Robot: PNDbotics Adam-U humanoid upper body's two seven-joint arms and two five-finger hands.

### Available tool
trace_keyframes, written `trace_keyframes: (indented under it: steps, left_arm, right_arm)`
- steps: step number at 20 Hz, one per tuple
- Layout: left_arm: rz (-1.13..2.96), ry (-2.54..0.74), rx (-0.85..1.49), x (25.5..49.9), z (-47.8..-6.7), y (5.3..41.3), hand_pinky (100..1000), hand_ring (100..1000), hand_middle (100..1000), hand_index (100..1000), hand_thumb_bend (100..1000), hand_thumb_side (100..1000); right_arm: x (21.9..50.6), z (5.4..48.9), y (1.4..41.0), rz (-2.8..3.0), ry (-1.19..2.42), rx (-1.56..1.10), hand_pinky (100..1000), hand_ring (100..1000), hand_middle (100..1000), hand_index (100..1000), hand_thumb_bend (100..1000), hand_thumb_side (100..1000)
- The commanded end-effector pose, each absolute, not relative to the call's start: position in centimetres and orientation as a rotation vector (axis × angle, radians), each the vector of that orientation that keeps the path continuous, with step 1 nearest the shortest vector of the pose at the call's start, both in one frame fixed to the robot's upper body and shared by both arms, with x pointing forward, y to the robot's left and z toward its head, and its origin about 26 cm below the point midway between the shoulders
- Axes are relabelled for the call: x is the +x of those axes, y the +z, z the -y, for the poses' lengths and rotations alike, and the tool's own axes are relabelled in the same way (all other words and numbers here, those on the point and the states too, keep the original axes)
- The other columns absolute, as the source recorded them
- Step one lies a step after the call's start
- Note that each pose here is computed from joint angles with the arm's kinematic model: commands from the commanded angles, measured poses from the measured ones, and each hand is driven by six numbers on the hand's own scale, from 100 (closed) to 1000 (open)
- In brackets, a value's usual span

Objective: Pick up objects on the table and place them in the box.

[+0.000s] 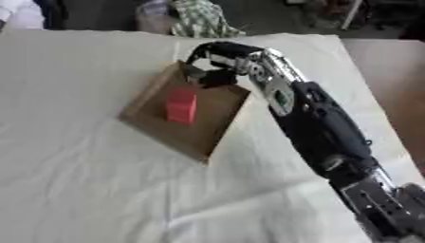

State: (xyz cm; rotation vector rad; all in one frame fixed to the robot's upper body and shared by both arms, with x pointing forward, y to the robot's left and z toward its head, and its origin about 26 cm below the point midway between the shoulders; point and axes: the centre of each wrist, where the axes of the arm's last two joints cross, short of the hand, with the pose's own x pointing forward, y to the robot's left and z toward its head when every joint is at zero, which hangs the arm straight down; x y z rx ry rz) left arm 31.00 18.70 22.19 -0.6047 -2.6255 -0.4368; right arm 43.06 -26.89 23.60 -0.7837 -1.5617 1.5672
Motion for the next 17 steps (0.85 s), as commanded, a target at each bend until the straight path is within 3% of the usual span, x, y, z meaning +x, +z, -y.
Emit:
trace_keyframes:
  steps: [1,6,12,17]
  left_arm:
    - [2.647,-0.45,-0.591,30.8,-19.0,22.7,583,802,768,759,100,641]
    - [2.65,-0.448,-0.562,30.8,-19.3,22.7,583,803,769,759,100,640]
    - [2.657,-0.447,-0.532,30.8,-19.7,22.7,583,803,769,759,100,638]
    - [2.664,-0.442,-0.506,30.9,-20.0,22.8,583,803,769,759,100,637]
  right_arm:
    - [41.2,28.2,27.6,1.665,1.543,-0.878,965,974,903,895,100,888]
    - [36.2,29.3,31.7,1.842,1.509,-0.961,948,936,859,858,100,920]
    - [30.3,29.9,33.9,2.026,1.371,-1.062,916,874,808,807,100,911]
    - [28.7,31.6,33.5,2.12,1.235,-1.143,907,854,799,795,100,907]
